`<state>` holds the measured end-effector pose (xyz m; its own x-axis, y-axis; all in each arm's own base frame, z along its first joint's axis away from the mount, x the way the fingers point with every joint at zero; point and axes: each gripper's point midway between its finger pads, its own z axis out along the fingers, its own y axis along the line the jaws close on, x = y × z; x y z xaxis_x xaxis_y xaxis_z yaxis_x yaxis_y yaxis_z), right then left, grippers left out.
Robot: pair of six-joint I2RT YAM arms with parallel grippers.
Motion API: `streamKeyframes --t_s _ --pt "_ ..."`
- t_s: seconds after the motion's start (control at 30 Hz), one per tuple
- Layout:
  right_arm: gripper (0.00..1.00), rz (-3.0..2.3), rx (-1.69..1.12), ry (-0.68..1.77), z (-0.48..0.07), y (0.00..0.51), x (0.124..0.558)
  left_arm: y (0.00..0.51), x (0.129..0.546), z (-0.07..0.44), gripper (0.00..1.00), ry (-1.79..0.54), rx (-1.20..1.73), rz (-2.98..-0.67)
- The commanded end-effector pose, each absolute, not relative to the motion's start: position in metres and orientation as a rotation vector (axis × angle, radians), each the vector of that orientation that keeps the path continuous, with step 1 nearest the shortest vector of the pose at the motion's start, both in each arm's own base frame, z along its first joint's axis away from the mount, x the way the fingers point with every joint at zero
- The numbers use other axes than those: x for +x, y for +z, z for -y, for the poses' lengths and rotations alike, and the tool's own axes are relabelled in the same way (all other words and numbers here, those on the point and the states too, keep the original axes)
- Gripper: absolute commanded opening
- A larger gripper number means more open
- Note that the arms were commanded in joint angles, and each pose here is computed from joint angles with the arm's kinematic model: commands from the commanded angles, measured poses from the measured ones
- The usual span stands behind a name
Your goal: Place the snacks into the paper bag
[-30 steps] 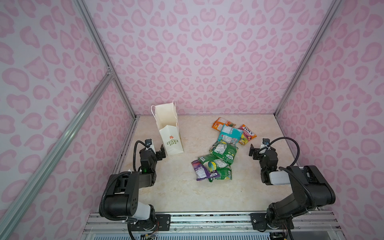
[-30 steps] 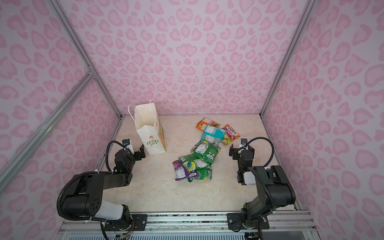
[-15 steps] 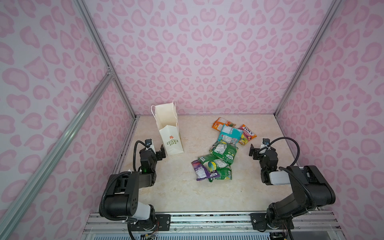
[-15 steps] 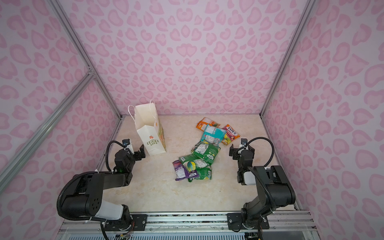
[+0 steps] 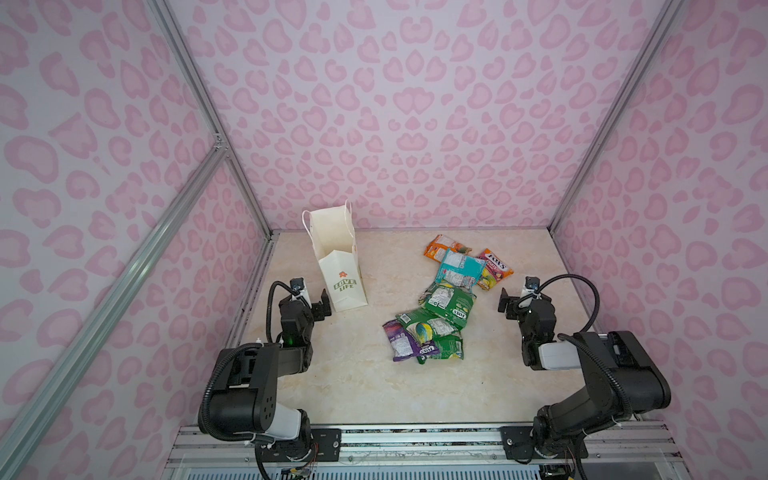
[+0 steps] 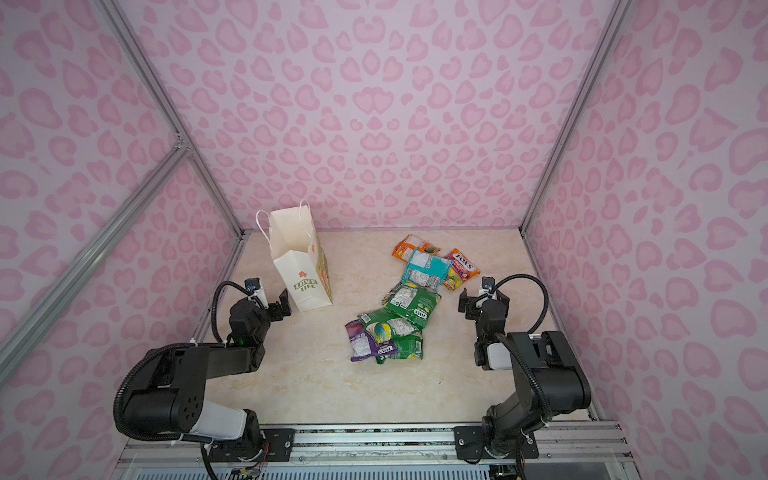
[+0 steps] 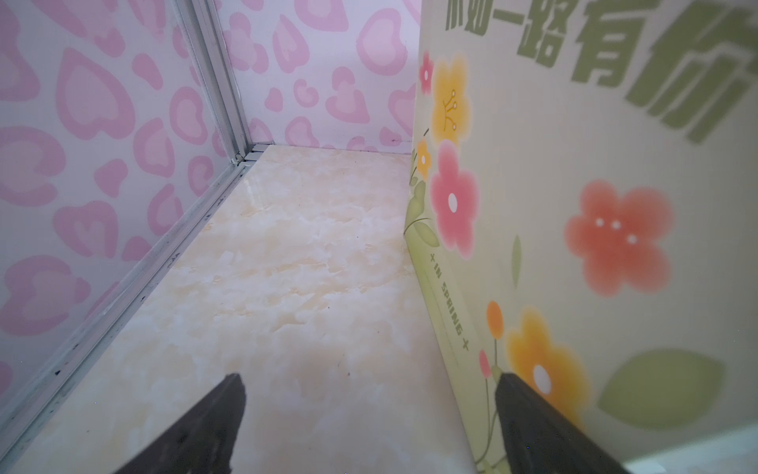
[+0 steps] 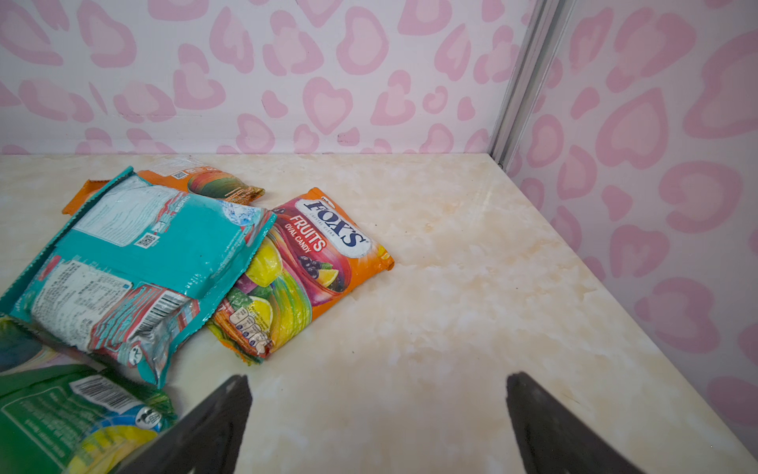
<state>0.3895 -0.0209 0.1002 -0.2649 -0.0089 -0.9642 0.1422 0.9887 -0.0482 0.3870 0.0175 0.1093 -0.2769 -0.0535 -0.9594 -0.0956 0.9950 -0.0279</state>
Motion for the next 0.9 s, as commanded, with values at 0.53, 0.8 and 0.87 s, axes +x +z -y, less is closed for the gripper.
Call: streamKeyframes --t_s 0.53,0.8,0.87 --pt "1.00 -1.760 0.137 -0.333 0.018 0.154 0.375 0.169 0.367 -0.041 0.98 0.219 -0.335 -1.755" --pt "1.00 -1.582 0.624 -0.073 0.043 0.220 0.359 0.198 0.324 -0.050 0.98 -0.050 -0.980 -1.883" --pt "1.00 -1.543 0.799 0.024 0.059 0.218 0.348 0.211 0.325 -0.034 0.97 -0.197 -0.934 -1.951"
